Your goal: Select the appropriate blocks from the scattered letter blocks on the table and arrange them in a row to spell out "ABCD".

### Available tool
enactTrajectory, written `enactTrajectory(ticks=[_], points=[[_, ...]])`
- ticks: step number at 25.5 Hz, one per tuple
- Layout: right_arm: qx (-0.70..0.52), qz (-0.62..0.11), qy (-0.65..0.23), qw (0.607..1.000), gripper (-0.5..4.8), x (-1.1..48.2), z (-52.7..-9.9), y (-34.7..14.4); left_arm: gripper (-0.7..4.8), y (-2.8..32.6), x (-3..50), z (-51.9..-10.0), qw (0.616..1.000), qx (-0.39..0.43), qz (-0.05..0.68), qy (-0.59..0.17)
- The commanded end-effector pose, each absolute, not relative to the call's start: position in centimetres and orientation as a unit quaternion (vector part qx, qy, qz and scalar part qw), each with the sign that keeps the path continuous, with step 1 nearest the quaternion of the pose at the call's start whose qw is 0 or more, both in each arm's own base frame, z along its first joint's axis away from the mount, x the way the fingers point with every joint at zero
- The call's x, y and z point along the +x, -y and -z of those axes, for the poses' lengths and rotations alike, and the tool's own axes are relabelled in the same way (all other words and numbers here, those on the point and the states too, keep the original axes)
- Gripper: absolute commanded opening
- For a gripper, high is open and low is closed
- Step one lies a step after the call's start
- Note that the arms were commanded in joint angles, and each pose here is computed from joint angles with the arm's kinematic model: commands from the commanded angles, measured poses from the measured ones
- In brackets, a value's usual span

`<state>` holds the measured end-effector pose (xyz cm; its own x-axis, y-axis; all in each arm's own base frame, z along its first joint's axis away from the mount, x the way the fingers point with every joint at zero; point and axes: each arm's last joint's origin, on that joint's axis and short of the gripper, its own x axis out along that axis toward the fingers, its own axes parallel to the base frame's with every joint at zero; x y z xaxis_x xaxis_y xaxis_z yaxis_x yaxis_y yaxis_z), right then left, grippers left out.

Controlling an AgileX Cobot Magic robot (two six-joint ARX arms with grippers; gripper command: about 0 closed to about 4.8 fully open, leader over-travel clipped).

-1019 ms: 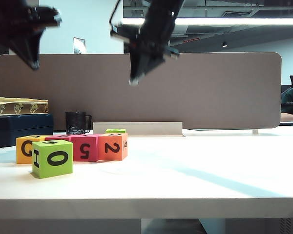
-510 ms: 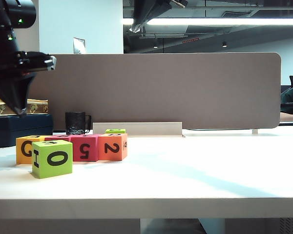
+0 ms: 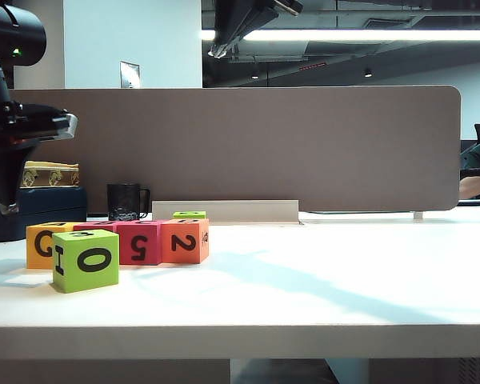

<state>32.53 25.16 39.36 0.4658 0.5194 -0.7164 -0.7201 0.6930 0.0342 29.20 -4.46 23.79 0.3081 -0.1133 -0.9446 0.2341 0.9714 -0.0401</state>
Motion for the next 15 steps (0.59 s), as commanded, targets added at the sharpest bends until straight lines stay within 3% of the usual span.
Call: enactTrajectory(ticks=[1,7,15], points=[[-0.135,-0.371,-0.349,0.85,-0.01,32.5,-39.8,-25.2,-0.06,4.5,29.4,-23.6,0.819,0.05,0.107,-0.561],[-0.134,-0.371,-0.348,0.85,-0.02,32.5,-39.8,-25.2,-0.06,4.7,30.8,-22.8,0.838,0.05,0.108,-0.533],[-0.134,-0.372,-0.346,0.851,-0.01,32.5,-39.9,-25.3,-0.06,4.8,31.9,-21.1,0.832,0.049,0.11,-0.542]])
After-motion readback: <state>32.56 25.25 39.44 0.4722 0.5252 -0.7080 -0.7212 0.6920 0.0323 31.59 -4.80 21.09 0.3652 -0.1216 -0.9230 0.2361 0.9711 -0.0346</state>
